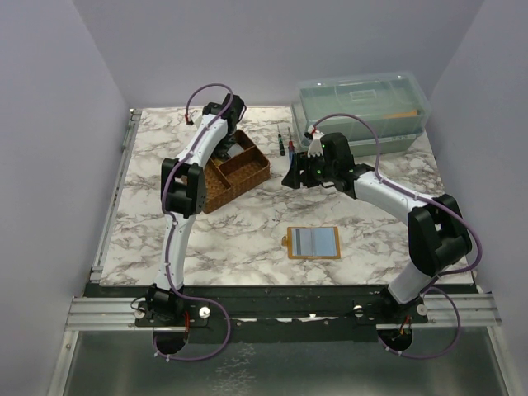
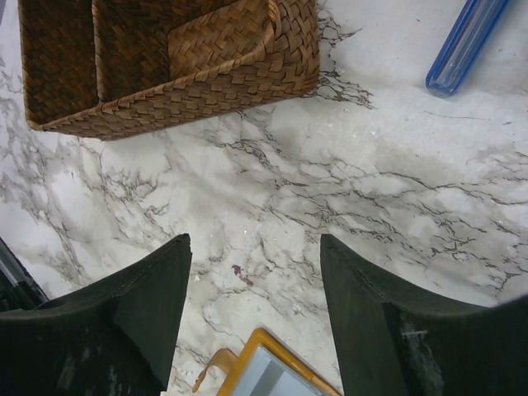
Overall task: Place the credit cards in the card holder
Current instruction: Pick up the credit card from the storage box.
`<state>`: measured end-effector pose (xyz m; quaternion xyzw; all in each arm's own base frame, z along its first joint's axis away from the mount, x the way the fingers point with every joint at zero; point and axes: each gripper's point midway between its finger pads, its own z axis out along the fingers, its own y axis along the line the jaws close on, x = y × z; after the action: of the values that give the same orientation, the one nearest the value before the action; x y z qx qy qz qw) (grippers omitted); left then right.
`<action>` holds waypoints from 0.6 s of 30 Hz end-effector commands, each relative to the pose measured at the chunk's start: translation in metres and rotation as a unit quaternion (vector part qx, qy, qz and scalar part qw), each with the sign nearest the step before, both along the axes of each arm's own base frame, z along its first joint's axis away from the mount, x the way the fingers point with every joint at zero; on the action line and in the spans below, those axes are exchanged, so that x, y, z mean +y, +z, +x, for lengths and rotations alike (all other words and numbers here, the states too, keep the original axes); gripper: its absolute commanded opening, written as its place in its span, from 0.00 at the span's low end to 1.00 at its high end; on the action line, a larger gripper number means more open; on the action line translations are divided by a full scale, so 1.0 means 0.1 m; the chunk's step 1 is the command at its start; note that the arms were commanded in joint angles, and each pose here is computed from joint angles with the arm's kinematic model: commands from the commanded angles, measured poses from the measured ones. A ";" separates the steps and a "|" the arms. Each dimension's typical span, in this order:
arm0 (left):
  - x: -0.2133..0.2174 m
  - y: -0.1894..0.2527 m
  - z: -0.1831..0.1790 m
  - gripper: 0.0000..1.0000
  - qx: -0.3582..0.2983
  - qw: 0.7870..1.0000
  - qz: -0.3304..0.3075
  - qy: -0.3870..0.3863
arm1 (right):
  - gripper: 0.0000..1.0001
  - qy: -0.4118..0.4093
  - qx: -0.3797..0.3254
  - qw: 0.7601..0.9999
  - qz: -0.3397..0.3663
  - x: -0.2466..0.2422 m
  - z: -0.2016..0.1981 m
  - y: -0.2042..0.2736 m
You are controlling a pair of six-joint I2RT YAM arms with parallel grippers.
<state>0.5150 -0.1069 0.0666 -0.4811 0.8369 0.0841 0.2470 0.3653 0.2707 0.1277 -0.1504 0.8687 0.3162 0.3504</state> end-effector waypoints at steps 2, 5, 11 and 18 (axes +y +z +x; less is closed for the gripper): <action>0.00 0.44 0.06 0.03 -0.045 0.999 -0.006 -0.002 | 0.67 -0.001 -0.016 1.000 0.011 0.02 0.01 0.13; -0.03 0.56 0.05 0.03 -0.056 0.998 -0.019 -0.002 | 0.67 -0.001 -0.017 1.000 0.011 0.03 0.02 0.14; -0.07 0.75 0.05 0.01 -0.075 0.997 -0.036 -0.004 | 0.67 -0.002 -0.013 1.000 0.008 0.02 0.02 0.11; -0.11 0.90 0.06 0.00 -0.090 0.994 -0.057 -0.013 | 0.67 -0.003 -0.011 1.000 0.007 0.02 0.01 0.09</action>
<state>0.5188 -0.1140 0.1240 -0.4885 0.8266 0.0279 0.2782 0.3653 0.2708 0.1278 -0.1491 0.8688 0.3167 0.3501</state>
